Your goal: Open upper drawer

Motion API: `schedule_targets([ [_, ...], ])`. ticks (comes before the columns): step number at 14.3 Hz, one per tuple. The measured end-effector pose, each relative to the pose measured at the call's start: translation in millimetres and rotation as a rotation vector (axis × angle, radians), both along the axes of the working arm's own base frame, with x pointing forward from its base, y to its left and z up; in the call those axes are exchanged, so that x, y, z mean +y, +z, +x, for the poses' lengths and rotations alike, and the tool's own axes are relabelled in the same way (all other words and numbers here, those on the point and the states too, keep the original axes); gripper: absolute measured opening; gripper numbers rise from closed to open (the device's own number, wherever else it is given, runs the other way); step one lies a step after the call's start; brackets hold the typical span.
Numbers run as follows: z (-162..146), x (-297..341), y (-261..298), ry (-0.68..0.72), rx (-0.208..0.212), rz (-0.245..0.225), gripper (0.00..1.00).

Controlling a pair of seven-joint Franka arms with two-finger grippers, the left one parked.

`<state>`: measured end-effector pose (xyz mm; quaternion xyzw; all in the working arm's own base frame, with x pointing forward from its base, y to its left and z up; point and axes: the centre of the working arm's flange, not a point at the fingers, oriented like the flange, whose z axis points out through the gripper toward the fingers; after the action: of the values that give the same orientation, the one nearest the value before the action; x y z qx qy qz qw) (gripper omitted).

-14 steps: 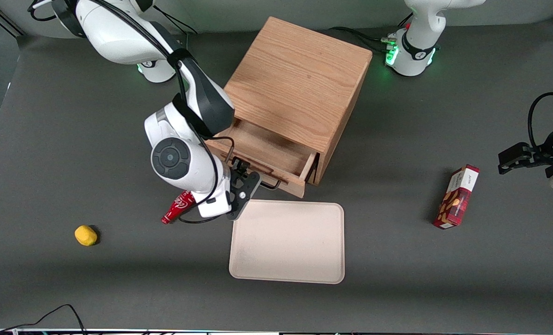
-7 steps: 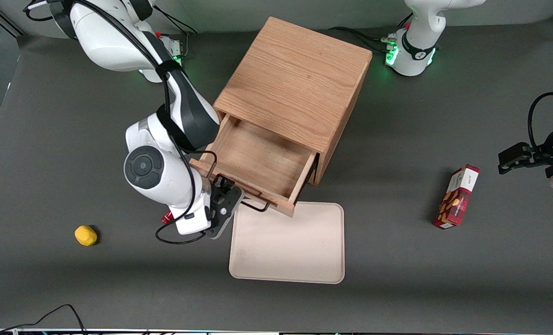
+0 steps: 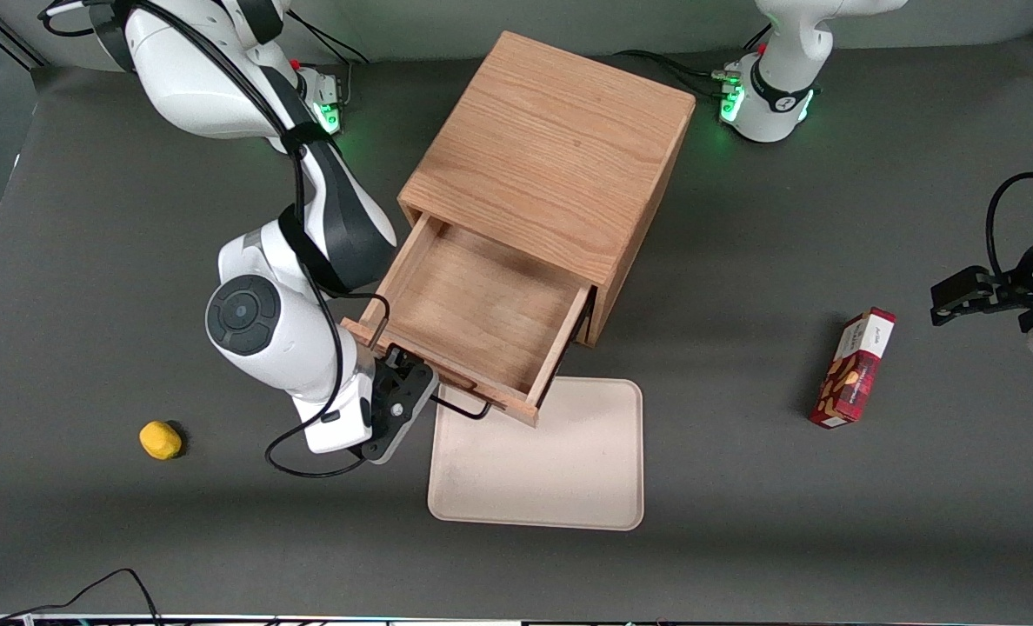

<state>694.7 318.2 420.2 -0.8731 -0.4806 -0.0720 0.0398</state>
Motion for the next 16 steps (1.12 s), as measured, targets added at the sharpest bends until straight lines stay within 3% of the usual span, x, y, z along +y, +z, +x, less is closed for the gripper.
schedule_targets([
  [3,-4,4,27,-0.077,-0.017,0.03,1.0],
  [7,-32,-6,94,-0.219,0.045,0.039,1.0],
  [10,-51,-73,156,-0.345,0.115,-0.008,1.0],
  [13,-61,-165,196,-0.454,0.115,-0.116,1.0],
  [16,-70,-226,199,-0.592,0.131,-0.144,1.0],
])
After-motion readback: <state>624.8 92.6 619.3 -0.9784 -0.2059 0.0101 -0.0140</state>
